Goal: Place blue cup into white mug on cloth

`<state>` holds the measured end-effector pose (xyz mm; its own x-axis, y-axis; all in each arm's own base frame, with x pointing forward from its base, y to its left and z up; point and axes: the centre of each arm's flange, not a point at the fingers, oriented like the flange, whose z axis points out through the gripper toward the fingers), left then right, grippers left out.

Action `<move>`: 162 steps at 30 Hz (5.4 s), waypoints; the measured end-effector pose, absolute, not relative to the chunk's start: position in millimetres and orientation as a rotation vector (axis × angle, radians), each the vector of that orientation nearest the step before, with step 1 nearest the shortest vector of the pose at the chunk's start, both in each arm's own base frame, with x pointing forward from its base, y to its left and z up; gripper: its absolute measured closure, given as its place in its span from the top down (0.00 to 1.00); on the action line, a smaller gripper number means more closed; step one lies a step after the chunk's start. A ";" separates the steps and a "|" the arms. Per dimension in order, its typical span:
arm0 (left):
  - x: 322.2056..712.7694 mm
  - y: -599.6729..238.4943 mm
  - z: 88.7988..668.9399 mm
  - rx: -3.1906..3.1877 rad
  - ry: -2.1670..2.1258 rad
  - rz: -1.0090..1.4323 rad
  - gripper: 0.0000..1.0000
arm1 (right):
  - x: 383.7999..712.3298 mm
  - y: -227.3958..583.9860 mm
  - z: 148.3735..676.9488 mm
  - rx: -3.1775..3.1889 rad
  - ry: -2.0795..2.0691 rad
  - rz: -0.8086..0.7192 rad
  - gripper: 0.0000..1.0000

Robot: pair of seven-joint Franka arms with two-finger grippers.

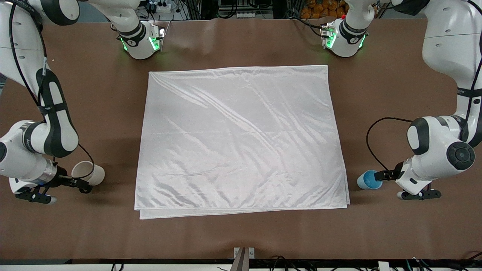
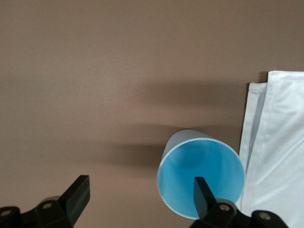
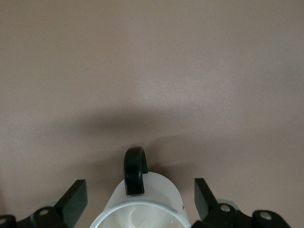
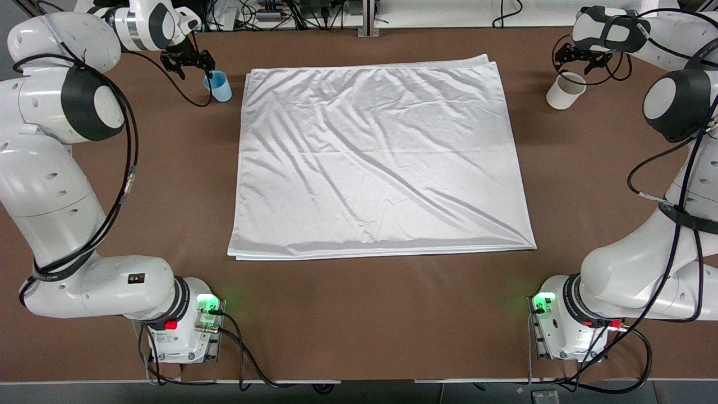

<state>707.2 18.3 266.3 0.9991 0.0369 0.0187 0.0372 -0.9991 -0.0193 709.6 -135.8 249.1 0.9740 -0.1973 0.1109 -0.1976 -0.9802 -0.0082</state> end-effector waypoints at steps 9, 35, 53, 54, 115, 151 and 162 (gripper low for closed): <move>707.5 14.9 261.3 -3.123 -0.051 -0.028 0.89 | 708.7 -134.6 237.9 3.122 -0.310 0.153 0.85; 710.3 4.2 244.3 -3.126 -0.029 -0.057 0.36 | 713.2 -94.8 229.7 3.153 -0.052 0.099 0.19; 713.0 2.1 247.8 -3.129 -0.028 -0.080 0.04 | 717.5 43.0 301.8 3.165 -0.117 0.010 0.19; 712.9 2.1 247.7 -3.129 -0.028 -0.080 0.04 | 716.1 58.5 308.8 3.165 -0.126 0.012 0.19; 715.9 -9.6 348.8 -3.129 0.054 -0.219 0.04 | 573.5 464.1 236.2 3.159 -0.245 0.274 0.19; 687.6 -125.7 423.6 -3.237 0.045 -0.215 0.04 | 641.0 404.0 289.7 3.081 -0.474 0.284 0.93; 663.3 -211.0 427.6 -3.279 -0.110 -0.153 0.04 | 708.3 274.9 311.6 3.028 -0.385 0.205 0.93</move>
<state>663.3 -211.0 427.6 0.9935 0.0730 0.0875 0.0598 -0.9876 0.1452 708.3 274.9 311.6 0.9594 -0.2435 0.1426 -0.2545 -0.9649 0.0646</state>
